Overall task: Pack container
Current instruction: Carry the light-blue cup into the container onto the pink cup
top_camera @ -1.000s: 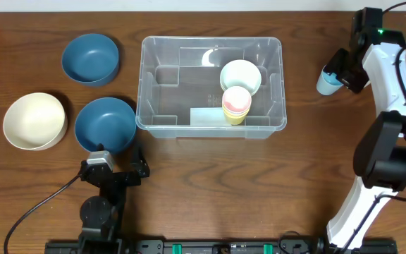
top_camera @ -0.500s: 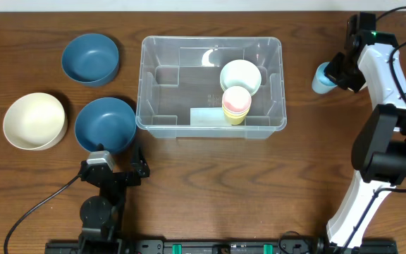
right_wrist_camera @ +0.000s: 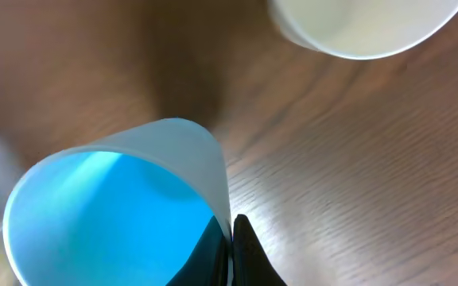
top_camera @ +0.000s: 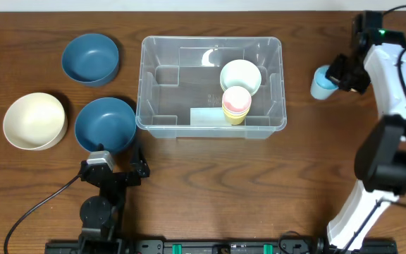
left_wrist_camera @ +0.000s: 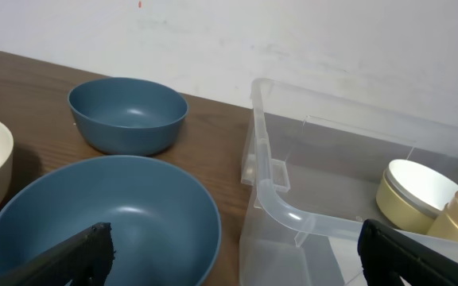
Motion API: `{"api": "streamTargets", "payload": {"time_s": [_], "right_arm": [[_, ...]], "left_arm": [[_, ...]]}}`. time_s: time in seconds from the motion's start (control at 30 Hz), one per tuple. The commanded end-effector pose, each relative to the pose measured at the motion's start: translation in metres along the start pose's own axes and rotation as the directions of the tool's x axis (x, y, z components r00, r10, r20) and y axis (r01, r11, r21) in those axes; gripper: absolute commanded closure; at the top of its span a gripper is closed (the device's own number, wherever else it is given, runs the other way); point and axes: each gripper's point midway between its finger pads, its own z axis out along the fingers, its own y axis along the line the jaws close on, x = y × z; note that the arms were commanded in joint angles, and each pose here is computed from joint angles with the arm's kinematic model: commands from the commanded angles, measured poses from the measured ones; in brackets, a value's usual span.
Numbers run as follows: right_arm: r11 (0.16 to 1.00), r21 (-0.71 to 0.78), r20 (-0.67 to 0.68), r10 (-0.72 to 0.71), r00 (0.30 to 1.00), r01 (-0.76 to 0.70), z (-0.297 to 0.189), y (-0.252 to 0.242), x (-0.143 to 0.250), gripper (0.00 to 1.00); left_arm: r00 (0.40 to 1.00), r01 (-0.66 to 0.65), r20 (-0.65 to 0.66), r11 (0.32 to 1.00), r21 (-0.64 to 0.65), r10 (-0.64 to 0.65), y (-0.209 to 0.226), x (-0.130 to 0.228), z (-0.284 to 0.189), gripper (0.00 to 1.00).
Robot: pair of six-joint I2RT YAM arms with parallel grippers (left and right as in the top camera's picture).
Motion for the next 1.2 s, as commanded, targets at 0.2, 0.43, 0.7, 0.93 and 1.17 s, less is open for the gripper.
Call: {"api": "streamTargets", "payload": {"time_s": [0.2,0.43,0.7,0.93,1.17], "right_arm": [[0.895,-0.294,0.356,-0.223,0.907,0.336,-0.192,0.06,0.039,0.99],[0.802,-0.334,0.384,-0.363,0.849,0.495,-0.212,0.119,0.098,0.98],[0.787,-0.277,0.252,-0.494,0.832,0.551,-0.162,0.161,0.146,0.99],[0.8,-0.201,0.119,-0.553,0.824,0.566,-0.119,0.165,0.169,0.99],[0.811,-0.18,0.083,-0.552,0.83,0.557,-0.108,0.163,0.172,0.98]], "left_arm": [[0.999,-0.018,-0.043,0.999,-0.034,0.017,0.009,0.016,0.001,0.02],[0.999,-0.018,-0.043,0.999,-0.034,0.017,0.009,0.016,0.001,0.02],[0.999,-0.018,-0.043,0.999,-0.034,0.017,0.009,0.016,0.001,0.02],[0.999,-0.018,-0.043,0.999,-0.034,0.017,0.009,0.016,0.001,0.02],[0.999,-0.018,-0.043,0.999,-0.034,0.017,0.009,0.016,0.001,0.02]]}}
